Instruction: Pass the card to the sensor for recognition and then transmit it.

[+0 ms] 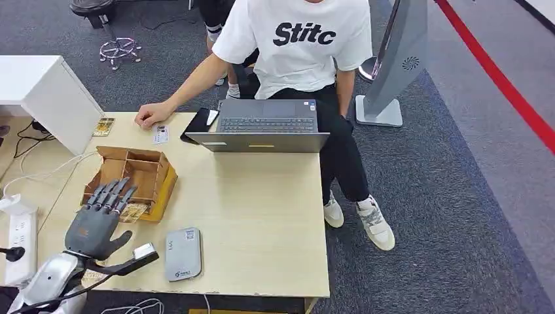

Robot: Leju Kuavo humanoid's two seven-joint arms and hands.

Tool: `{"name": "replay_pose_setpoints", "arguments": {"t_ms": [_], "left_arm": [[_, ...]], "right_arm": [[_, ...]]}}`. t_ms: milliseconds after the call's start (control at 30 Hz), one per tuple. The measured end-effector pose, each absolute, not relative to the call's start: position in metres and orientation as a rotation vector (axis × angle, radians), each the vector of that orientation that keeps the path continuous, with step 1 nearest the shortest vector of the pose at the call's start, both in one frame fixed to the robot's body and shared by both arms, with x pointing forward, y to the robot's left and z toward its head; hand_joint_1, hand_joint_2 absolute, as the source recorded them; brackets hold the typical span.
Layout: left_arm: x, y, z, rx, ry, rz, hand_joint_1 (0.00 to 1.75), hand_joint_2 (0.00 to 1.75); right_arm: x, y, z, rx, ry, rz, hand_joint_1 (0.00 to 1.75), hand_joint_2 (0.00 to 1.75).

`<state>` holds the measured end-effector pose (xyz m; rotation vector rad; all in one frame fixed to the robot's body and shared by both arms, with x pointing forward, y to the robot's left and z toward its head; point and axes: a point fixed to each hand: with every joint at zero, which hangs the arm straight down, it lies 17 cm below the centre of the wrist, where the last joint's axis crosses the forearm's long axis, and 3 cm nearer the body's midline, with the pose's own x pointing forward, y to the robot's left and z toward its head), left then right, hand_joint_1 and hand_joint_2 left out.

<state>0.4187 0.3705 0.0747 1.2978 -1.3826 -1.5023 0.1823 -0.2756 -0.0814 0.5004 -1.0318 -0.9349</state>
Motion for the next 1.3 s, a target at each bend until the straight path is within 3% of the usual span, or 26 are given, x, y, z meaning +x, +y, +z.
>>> {"name": "replay_pose_setpoints", "arguments": {"t_ms": [433, 1033, 1067, 1300], "left_arm": [[0.435, 0.401, 0.069, 1.310, -1.272, -1.410, 0.00, 1.75], [0.438, 0.380, 0.061, 1.253, -1.288, -1.345, 0.00, 1.75], [0.439, 0.379, 0.061, 1.251, -1.291, -1.343, 1.75, 1.75], [0.442, 0.375, 0.063, 1.232, -1.303, -1.320, 1.75, 1.75]], "right_arm": [[0.183, -0.273, -0.082, 0.503, -1.026, -0.925, 0.00, 1.75], [0.185, -0.267, -0.081, 0.513, -1.022, -0.908, 0.00, 1.75], [0.186, -0.267, -0.081, 0.513, -1.022, -0.907, 0.00, 1.75], [0.186, -0.266, -0.081, 0.515, -1.023, -0.907, 0.00, 1.75]]}}
